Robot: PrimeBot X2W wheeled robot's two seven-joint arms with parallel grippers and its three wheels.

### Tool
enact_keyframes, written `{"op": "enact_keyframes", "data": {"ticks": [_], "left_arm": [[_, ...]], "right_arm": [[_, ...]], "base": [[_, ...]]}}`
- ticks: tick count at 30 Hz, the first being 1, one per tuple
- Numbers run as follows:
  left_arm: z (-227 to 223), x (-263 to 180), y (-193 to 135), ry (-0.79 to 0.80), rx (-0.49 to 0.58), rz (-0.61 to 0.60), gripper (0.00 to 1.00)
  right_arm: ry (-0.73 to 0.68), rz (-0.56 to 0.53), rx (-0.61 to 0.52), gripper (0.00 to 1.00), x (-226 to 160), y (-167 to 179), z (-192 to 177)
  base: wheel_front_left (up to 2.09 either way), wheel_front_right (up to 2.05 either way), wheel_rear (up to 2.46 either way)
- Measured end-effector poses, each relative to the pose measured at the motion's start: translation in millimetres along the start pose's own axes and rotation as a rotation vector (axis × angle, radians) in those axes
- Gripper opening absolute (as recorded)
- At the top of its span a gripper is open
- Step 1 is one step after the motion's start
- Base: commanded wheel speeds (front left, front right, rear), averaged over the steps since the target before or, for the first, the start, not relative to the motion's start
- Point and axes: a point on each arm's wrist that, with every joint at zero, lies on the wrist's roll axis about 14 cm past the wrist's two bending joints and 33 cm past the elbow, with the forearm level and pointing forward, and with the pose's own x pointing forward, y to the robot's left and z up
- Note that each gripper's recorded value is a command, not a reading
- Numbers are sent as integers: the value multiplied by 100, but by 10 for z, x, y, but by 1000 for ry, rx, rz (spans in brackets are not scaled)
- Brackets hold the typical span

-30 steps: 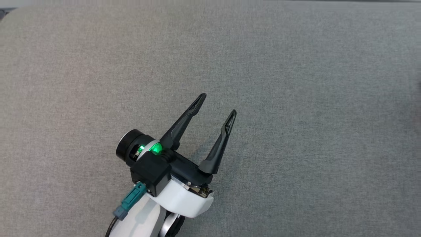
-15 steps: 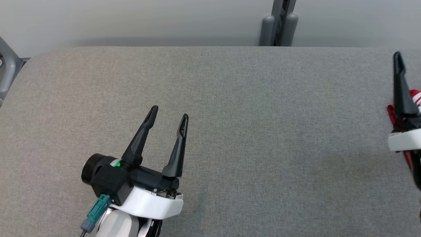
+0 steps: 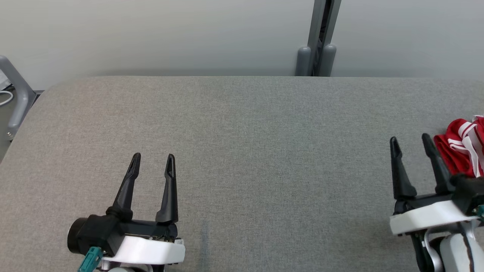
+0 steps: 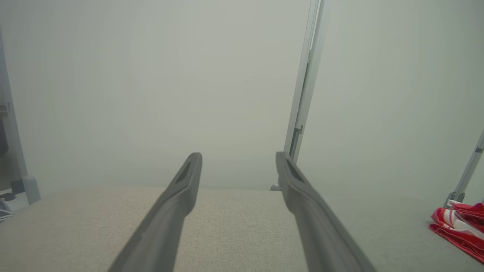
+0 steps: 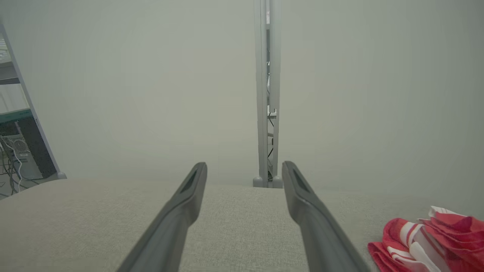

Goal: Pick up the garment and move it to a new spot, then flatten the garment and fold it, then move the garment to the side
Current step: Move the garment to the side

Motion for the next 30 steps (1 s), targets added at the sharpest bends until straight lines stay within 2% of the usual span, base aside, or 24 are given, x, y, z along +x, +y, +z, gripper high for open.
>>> {"op": "enact_keyframes", "data": {"ticks": [4, 12, 30], "left_arm": [[-81, -47, 56, 28, 8, 12, 100], [-142, -71, 149, 48, 24, 46, 100], [-226, -83, 120, 75, 6, 34, 100]], "right_arm": [[52, 22, -26, 100, -91, 114, -174], [46, 31, -90, 100, -115, 155, -159], [61, 27, -80, 100, -154, 186, -213]], "base": [[0, 0, 0], [0, 0, 0], [0, 0, 0]]}}
